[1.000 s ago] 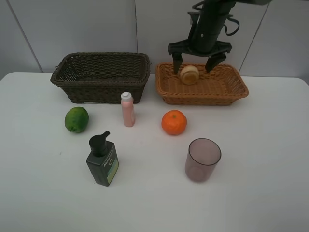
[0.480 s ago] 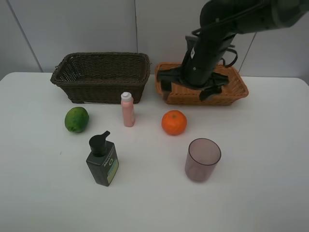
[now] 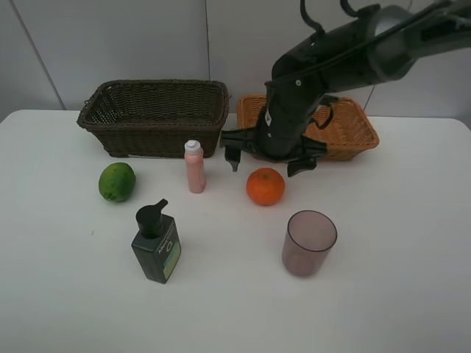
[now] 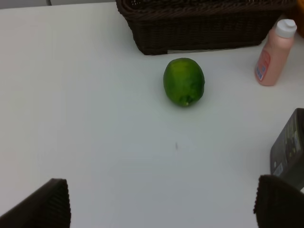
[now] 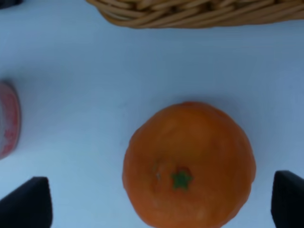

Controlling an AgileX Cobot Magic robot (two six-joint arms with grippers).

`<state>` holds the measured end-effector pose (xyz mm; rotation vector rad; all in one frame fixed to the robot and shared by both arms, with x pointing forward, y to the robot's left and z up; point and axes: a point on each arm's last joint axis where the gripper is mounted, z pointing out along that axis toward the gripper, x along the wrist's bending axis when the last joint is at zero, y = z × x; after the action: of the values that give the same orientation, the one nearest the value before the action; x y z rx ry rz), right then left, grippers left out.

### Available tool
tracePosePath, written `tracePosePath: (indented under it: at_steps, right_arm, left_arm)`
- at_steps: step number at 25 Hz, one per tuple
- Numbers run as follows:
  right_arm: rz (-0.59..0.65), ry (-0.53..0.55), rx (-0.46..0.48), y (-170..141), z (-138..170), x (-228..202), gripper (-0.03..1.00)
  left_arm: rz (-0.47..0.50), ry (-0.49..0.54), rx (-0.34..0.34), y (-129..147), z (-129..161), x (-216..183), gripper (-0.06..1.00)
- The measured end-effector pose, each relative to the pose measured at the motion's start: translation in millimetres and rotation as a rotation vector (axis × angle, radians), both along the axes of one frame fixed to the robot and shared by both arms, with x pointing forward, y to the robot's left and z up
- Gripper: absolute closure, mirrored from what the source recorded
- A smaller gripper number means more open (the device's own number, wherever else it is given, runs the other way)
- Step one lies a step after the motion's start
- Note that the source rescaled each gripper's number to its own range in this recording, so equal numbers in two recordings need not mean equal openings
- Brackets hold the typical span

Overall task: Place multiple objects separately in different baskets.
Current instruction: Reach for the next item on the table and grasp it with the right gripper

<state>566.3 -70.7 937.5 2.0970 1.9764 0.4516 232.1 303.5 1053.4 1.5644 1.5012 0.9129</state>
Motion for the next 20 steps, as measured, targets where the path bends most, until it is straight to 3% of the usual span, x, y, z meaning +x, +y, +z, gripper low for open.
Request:
tracePosePath:
  at_steps: [20]
  right_arm:
    - [-0.008, 0.014, -0.032, 5, -51, 9, -0.03]
  left_arm:
    - [0.0, 0.0, 0.0, 0, 0, 0, -0.06]
